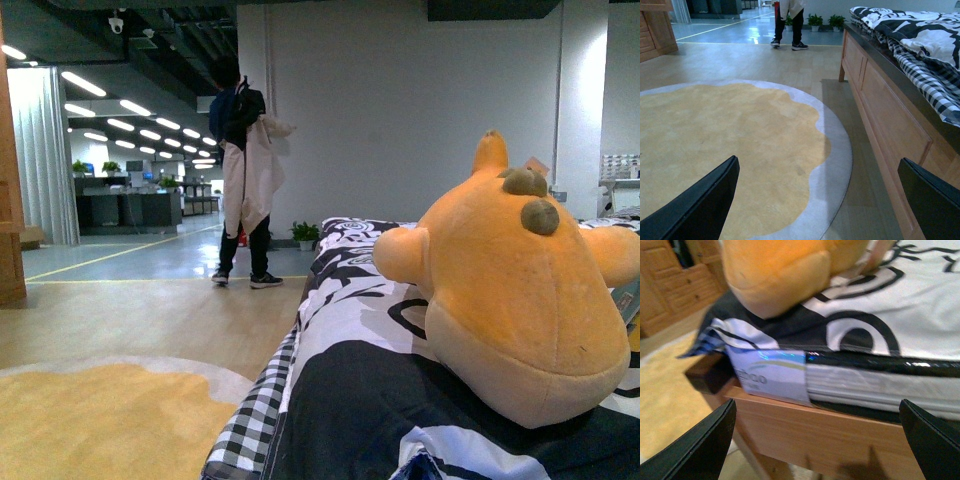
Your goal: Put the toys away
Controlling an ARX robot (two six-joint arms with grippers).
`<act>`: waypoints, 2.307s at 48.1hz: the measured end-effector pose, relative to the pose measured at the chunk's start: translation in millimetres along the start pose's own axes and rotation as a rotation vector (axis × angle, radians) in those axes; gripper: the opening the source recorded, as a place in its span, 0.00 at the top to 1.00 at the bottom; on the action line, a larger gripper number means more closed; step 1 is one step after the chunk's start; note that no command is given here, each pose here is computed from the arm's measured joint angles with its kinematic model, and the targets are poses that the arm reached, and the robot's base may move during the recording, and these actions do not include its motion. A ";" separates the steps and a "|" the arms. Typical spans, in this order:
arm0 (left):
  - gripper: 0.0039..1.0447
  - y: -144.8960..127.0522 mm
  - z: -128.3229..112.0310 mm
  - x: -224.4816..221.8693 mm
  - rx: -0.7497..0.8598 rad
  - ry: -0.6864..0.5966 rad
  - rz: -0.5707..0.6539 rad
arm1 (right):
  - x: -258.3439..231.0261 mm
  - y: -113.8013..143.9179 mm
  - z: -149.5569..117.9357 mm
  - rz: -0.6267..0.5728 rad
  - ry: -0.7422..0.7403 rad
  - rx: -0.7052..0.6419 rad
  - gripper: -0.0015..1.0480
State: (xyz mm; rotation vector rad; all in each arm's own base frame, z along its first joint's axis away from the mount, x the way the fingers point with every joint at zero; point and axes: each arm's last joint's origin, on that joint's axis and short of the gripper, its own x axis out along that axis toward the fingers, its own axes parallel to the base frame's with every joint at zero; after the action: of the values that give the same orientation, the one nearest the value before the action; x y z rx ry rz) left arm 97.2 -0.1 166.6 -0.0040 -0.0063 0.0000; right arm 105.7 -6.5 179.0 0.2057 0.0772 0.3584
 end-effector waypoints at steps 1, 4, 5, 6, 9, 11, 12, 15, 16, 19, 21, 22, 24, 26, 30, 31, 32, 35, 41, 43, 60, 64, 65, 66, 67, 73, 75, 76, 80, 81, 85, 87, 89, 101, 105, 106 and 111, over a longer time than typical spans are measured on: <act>0.06 0.0 0.0 0.0 0.000 0.000 0.000 | 0.7 1.0 6.0 0.021 -0.015 -0.005 0.06; 0.06 0.0 0.0 0.0 0.000 0.000 0.000 | 6.3 2.9 30.8 0.028 -0.074 -0.014 0.06; 0.06 0.0 0.0 0.0 0.000 0.000 0.000 | 9.4 3.5 38.6 0.023 -0.092 -0.019 0.06; 0.06 0.0 0.0 0.0 0.000 0.000 0.000 | 13.1 4.2 45.6 0.023 -0.107 -0.021 0.06; 0.06 0.0 0.0 0.0 0.000 0.000 0.000 | 24.5 8.2 63.1 0.024 -0.138 -0.027 0.06; 0.06 0.0 0.0 0.0 0.000 0.000 0.000 | 34.0 13.1 75.4 0.023 -0.154 -0.031 0.06; 0.06 0.0 0.0 0.0 0.000 0.000 0.000 | 38.9 16.4 81.4 0.029 -0.160 -0.033 0.06; 0.06 0.0 0.0 0.0 0.000 0.000 0.000 | 51.4 26.7 95.9 0.047 -0.175 -0.045 0.06; 0.06 0.0 0.0 0.0 0.000 0.000 0.000 | 56.2 31.1 100.3 0.058 -0.178 -0.050 0.06; 0.06 0.0 0.0 0.0 0.000 0.000 0.000 | 65.7 39.3 107.2 0.059 -0.185 -0.064 0.06; 0.06 0.0 0.0 0.0 0.000 0.000 0.000 | 74.2 46.2 111.4 0.061 -0.184 -0.074 0.06; 0.06 0.0 0.0 0.0 0.000 0.000 0.000 | 77.8 49.1 112.8 0.062 -0.182 -0.078 0.06; 0.06 0.0 0.0 0.0 0.000 0.000 0.000 | 85.2 54.4 115.3 0.061 -0.180 -0.087 0.06; 0.06 0.0 0.0 0.0 0.000 0.000 0.000 | 92.7 59.6 117.0 0.059 -0.174 -0.097 0.06; 0.06 0.0 0.0 0.0 0.000 0.000 0.000 | 112.2 71.1 120.0 0.040 -0.162 -0.133 0.06; 0.06 0.0 0.0 0.0 0.000 0.000 0.000 | 118.3 74.0 120.9 0.031 -0.162 -0.151 0.06; 0.06 0.0 0.0 0.0 0.000 0.000 0.000 | 124.3 76.2 122.0 0.019 -0.163 -0.166 0.06; 0.06 0.0 0.0 0.0 0.000 0.000 0.000 | 136.2 79.1 123.1 -0.009 -0.156 -0.188 0.06; 0.06 0.0 0.0 0.0 0.000 0.000 0.000 | 156.9 78.9 122.4 -0.067 -0.137 -0.218 0.06; 0.06 0.0 0.0 0.0 0.000 0.000 0.000 | 161.9 77.9 121.2 -0.082 -0.131 -0.225 0.06; 0.06 0.0 0.0 0.0 0.000 0.000 0.000 | 188.3 56.3 95.3 -0.188 -0.066 -0.259 0.06; 0.06 0.0 0.0 0.0 0.000 0.000 0.000 | 187.9 54.5 88.9 -0.183 -0.054 -0.260 0.06; 0.06 0.0 0.0 0.0 0.000 0.000 0.000 | 187.9 54.2 87.4 -0.182 -0.051 -0.260 0.06; 0.06 0.0 0.0 0.0 0.000 0.000 0.000 | 188.0 53.9 85.5 -0.181 -0.047 -0.260 0.06; 0.06 0.0 0.0 0.0 0.000 0.000 0.000 | 188.4 53.3 82.9 -0.182 -0.041 -0.261 0.06; 0.06 0.0 0.0 0.0 0.000 0.000 0.000 | 190.1 51.4 74.1 -0.210 -0.016 -0.263 0.06; 0.06 0.0 0.0 0.0 0.000 0.000 0.000 | 190.1 51.3 73.5 -0.218 -0.015 -0.263 0.06; 0.06 0.0 0.0 0.0 0.000 0.000 0.000 | 190.1 51.5 73.3 -0.224 -0.016 -0.262 0.07; 0.06 0.0 0.0 0.0 0.000 0.000 0.000 | 190.0 52.2 73.2 -0.233 -0.018 -0.260 0.17; 0.06 0.0 0.0 0.0 0.000 0.000 0.000 | 190.0 52.2 73.2 -0.234 -0.017 -0.260 0.18; 0.06 0.0 0.0 0.0 0.000 0.000 0.000 | 190.0 52.7 72.7 -0.236 -0.012 -0.259 0.31; 0.06 0.0 0.0 0.0 0.000 0.000 0.000 | 189.9 52.8 72.7 -0.235 -0.011 -0.257 0.35; 0.06 0.0 0.0 0.0 0.000 0.000 0.000 | 189.3 53.0 73.2 -0.232 -0.011 -0.253 0.41; 0.06 0.0 0.0 0.0 0.000 0.000 0.000 | 173.9 53.7 92.2 -0.191 -0.055 -0.198 0.75; 0.06 0.0 0.0 0.0 0.000 0.000 0.000 | 163.8 53.6 103.6 -0.159 -0.086 -0.173 0.84; 0.06 0.0 0.0 0.0 0.000 0.000 0.000 | 160.3 53.4 107.3 -0.149 -0.096 -0.168 0.86; 0.06 0.0 0.0 0.0 0.000 0.000 0.000 | 140.8 51.7 125.2 -0.096 -0.141 -0.140 0.90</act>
State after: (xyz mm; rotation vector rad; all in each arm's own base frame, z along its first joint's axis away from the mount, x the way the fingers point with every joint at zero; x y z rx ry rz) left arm 97.2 -0.1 166.6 -0.0040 -0.0063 -0.0004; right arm 233.5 67.7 306.9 0.0878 -0.0766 0.2517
